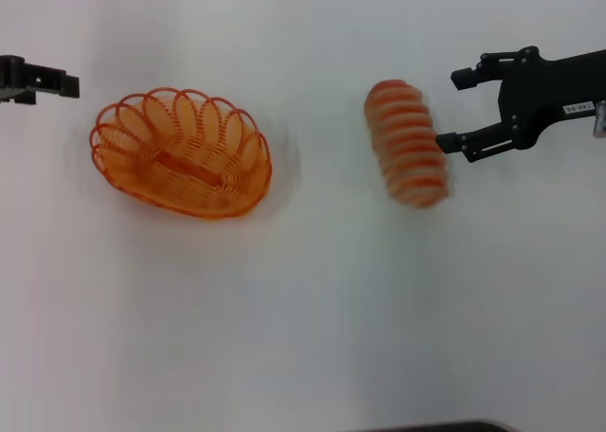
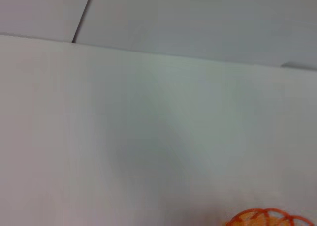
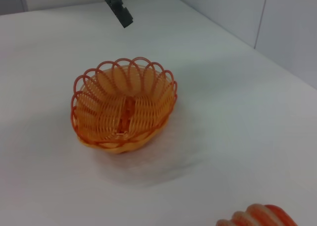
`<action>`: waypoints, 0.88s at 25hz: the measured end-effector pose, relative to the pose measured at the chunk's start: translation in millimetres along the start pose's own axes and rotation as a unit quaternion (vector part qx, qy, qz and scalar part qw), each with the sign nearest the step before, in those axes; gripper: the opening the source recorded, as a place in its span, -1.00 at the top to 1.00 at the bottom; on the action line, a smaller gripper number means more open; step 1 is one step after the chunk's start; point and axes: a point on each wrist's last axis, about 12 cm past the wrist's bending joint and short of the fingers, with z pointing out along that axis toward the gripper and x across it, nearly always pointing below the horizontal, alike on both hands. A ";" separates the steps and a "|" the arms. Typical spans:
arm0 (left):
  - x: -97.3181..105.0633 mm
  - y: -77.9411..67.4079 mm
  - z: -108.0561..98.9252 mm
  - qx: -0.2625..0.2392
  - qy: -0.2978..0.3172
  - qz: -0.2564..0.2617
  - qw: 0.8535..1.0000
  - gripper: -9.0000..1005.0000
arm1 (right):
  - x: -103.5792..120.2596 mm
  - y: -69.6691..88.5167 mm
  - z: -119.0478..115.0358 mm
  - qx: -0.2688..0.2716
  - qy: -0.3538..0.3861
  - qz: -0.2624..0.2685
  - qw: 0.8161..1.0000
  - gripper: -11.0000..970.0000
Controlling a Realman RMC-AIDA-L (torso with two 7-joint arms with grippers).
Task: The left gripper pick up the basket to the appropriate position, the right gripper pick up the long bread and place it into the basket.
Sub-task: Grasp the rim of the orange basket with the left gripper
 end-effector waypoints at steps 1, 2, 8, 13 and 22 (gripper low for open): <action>-2.7 -2.0 1.9 -0.013 0.014 0.005 1.000 -0.47 | 0.0 -0.1 -0.1 0.000 0.000 0.000 1.000 -0.93; -6.0 -4.8 3.8 -0.022 0.025 0.011 0.999 -0.47 | 0.0 -0.1 -0.2 0.000 0.001 0.000 1.000 -0.93; -21.9 -28.5 22.2 -0.064 0.074 0.066 0.993 -0.47 | -0.7 -0.2 0.0 -0.001 0.001 -0.001 1.000 -0.93; -27.5 -41.9 36.7 -0.090 0.098 0.100 0.986 -0.47 | -1.5 -0.2 -0.6 -0.004 0.001 -0.003 1.000 -0.93; -23.8 -51.8 57.7 -0.106 0.122 0.135 0.978 -0.47 | -4.4 -1.7 -1.3 -0.004 0.004 -0.009 1.000 -0.93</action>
